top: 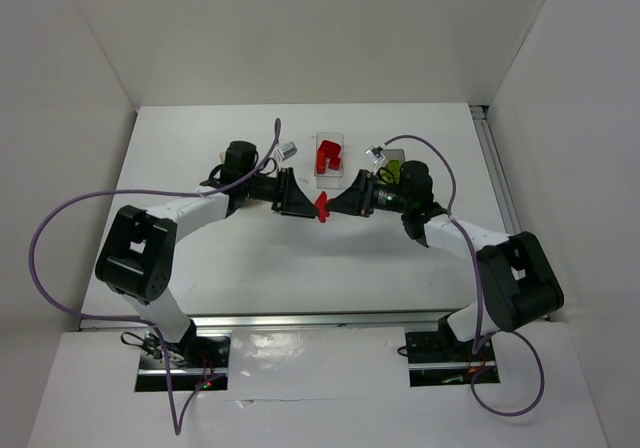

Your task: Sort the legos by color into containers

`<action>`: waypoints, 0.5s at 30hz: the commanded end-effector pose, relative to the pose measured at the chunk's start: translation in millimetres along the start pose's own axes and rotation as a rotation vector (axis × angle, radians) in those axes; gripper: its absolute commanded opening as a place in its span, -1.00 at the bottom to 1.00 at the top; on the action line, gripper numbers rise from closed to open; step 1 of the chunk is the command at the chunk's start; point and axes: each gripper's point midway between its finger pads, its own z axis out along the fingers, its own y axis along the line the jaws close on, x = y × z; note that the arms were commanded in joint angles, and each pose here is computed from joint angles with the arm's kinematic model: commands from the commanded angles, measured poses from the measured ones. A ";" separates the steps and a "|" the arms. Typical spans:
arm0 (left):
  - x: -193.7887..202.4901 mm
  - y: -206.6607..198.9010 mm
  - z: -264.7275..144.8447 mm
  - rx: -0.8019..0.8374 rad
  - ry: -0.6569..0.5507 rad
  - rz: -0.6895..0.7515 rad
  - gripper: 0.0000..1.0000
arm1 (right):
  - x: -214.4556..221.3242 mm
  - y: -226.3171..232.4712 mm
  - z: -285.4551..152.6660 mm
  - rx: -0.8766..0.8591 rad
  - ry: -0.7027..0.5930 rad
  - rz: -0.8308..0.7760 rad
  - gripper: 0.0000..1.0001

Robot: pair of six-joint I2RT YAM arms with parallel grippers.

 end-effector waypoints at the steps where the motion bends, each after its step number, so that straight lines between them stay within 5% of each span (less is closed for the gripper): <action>1: -12.6 -30.3 -4.5 0.076 0.011 0.135 -1.00 | -8.4 1.1 1.9 -0.019 -0.019 -0.056 -0.09; 8: -23.5 -13.3 -11.9 -0.005 -0.027 0.109 -1.00 | -14.6 -12.3 -18.7 0.123 -0.091 -0.025 -0.67; 15: -43.1 7.1 -40.6 -0.103 -0.089 0.049 -1.00 | -16.5 -46.2 -51.5 0.355 -0.073 -0.045 -0.77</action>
